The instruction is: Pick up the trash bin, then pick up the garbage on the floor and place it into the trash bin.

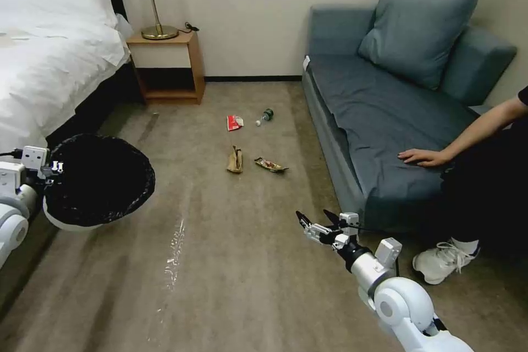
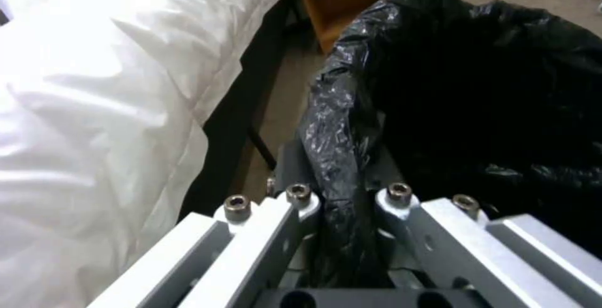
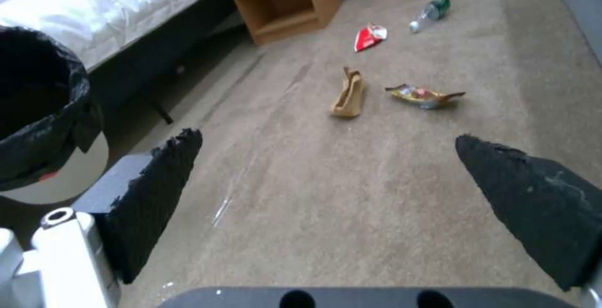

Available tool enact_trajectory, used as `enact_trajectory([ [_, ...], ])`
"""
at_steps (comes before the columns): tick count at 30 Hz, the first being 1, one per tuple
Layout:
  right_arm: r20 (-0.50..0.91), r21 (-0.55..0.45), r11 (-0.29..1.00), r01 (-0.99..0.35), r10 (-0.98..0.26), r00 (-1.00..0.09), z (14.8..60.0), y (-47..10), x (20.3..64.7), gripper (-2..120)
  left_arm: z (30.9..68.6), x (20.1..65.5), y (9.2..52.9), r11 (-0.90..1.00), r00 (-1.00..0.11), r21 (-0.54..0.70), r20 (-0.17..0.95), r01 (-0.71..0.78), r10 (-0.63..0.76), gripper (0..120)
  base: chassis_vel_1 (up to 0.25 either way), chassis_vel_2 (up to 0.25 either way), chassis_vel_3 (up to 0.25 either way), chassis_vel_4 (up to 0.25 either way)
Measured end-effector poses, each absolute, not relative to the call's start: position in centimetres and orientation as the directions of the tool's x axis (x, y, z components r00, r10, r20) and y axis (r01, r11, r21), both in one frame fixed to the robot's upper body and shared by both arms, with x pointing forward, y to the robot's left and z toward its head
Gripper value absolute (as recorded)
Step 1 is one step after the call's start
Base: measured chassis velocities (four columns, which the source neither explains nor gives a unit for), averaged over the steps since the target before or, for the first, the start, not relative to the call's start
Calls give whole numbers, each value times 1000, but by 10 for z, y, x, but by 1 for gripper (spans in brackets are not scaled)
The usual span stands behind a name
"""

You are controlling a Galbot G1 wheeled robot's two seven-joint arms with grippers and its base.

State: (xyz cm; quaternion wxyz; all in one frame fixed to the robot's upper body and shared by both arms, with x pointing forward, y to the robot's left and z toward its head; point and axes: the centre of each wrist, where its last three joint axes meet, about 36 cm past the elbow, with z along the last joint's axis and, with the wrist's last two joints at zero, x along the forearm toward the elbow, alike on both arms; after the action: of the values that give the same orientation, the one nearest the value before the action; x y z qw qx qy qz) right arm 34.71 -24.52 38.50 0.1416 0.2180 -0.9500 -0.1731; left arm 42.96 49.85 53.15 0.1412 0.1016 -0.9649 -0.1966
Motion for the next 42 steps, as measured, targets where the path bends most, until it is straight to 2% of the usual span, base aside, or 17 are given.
enact_trajectory([
  [42, 215, 391, 829, -399, -504, -836, 372, -229, 350, 100, 521, 432, 508, 898, -934, 419, 247, -136, -256, 4, -78, 74, 78, -77],
])
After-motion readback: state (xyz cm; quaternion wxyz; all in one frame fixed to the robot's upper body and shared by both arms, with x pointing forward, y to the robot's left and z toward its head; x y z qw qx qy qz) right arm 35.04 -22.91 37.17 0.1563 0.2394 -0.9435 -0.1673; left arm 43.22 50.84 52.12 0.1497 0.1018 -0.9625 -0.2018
